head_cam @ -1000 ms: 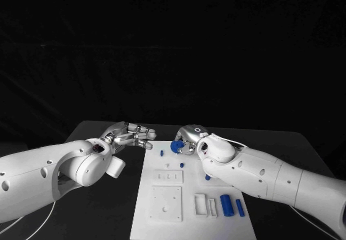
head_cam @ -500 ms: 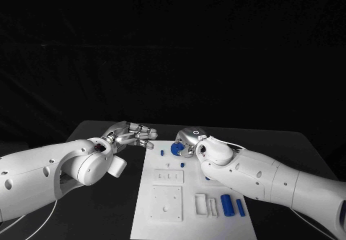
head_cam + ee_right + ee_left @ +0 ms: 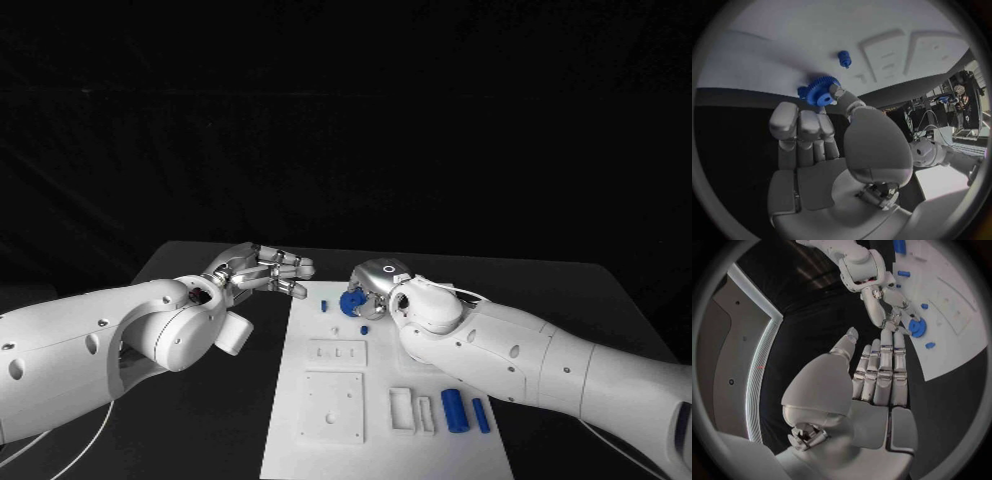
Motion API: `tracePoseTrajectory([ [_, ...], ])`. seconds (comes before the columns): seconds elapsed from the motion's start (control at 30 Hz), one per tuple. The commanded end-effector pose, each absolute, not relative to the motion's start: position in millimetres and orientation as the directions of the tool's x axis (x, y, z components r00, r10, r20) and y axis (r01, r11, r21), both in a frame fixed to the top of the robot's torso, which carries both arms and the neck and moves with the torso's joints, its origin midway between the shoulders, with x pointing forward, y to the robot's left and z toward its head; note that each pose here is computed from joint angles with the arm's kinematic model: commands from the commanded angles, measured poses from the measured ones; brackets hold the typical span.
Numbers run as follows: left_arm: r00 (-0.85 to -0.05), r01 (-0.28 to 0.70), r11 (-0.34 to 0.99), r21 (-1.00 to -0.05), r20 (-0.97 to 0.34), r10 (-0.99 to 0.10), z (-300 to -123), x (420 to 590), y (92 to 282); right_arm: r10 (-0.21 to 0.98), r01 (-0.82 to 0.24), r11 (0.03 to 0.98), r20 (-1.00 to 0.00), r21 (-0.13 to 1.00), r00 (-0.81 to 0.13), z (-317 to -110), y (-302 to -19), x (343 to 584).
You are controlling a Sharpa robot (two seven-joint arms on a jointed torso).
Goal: Assemble the parts on the task board
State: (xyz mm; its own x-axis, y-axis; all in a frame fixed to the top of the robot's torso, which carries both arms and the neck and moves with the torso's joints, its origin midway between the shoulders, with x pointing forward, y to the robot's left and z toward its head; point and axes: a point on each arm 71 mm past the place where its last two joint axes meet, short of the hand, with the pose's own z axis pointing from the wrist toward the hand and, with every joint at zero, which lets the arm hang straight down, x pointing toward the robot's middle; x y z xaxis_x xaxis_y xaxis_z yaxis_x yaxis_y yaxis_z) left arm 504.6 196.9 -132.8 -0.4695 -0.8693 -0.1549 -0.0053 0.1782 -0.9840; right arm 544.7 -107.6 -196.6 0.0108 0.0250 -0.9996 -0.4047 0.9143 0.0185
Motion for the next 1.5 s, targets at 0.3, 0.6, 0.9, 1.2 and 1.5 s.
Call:
tracePoseTrajectory([
  [0.3, -0.484, 0.002, 0.176, -0.984, -0.155, -0.861, -131.6, 503.6, 193.9, -0.001, -0.408, 0.913, -1.000, 0.005, -0.015, -202, -107, 548],
  [0.6, -0.485, 0.003, 0.177, -0.984, -0.156, -0.860, -131.6, 503.7, 193.4, -0.006, -0.397, 0.918, -0.999, 0.007, -0.033, -211, -108, 551],
  [0.9, -0.487, 0.001, 0.179, -0.984, -0.156, -0.859, -131.8, 503.7, 193.3, 0.006, -0.383, 0.923, -0.998, 0.031, -0.067, -217, -110, 552],
  [1.2, -0.486, -0.002, 0.180, -0.984, -0.157, -0.860, -132.0, 503.8, 194.8, 0.019, -0.372, 0.927, -0.997, 0.047, -0.078, -217, -116, 549],
  [1.5, -0.485, -0.005, 0.182, -0.983, -0.157, -0.860, -132.3, 504.3, 195.4, 0.037, -0.352, 0.934, -0.998, 0.055, -0.058, -217, -125, 548],
])
